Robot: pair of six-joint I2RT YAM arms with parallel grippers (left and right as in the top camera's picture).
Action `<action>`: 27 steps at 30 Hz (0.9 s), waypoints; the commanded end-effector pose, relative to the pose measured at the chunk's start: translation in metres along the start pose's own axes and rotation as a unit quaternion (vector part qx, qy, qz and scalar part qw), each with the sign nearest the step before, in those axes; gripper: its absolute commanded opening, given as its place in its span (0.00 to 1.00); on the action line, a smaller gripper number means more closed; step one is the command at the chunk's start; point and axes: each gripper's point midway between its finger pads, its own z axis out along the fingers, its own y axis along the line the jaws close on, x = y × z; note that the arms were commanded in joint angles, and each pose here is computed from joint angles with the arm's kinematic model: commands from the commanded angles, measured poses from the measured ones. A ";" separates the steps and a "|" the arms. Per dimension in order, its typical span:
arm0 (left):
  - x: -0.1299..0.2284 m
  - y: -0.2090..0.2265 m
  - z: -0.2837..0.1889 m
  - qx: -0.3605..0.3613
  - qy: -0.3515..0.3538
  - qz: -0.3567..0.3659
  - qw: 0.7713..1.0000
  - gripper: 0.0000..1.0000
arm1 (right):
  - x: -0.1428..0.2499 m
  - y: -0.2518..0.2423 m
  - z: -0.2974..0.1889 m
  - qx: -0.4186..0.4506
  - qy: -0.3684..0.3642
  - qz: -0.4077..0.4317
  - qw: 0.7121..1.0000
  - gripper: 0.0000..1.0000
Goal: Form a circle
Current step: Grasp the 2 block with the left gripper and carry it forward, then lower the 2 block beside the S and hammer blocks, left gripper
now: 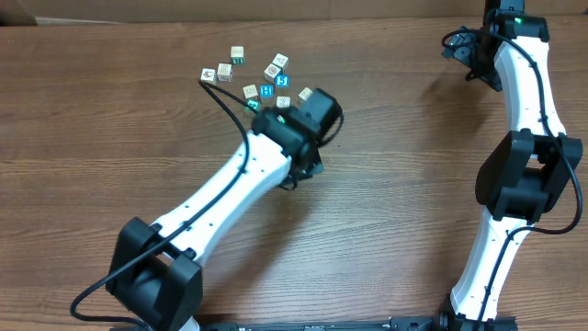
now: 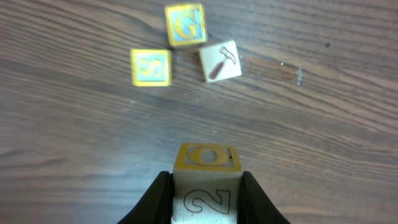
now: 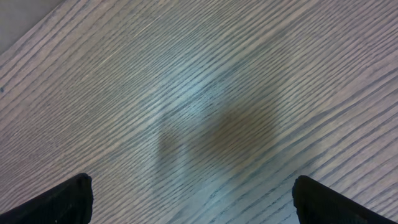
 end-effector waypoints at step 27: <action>0.017 0.021 0.091 -0.013 -0.051 -0.033 0.998 0.12 | -0.010 0.003 -0.015 -0.006 -0.019 0.001 1.000 1.00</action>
